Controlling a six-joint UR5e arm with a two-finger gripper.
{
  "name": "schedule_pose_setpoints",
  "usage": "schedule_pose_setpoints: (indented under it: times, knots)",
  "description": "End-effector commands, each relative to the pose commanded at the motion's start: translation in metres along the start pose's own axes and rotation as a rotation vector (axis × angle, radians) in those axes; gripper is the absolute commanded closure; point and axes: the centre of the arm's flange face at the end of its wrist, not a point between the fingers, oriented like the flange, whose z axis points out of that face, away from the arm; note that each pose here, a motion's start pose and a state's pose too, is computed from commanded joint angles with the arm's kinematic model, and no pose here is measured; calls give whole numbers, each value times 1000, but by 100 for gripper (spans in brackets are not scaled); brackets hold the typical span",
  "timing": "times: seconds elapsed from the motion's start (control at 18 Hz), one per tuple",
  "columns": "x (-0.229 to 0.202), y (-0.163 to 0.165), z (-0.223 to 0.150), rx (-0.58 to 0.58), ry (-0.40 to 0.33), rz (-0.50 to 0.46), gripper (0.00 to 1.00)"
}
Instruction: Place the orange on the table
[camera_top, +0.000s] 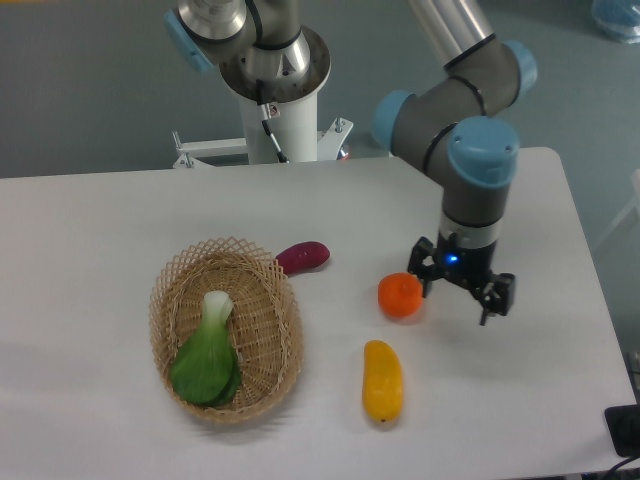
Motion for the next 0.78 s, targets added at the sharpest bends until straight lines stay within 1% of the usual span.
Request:
schedule_pose_setpoints:
  times: [0.11,0.28,0.33,0.39,0.44,0.5,0.78]
  knots:
    - [-12,-1,-2,-4,8,-2,0]
    - [-26,-5,-8,-26,72,-4,0]
    - [-28,-5,-9,-37,90,12,0]
    - [-27,-4,-9,-52,108,50,0]
    - [-28,-1,-12,-51,107,84,0]
    - [-28,-1,-13,-52,107,98,0]
    - [-23,2,-7,-55,113,97,0]
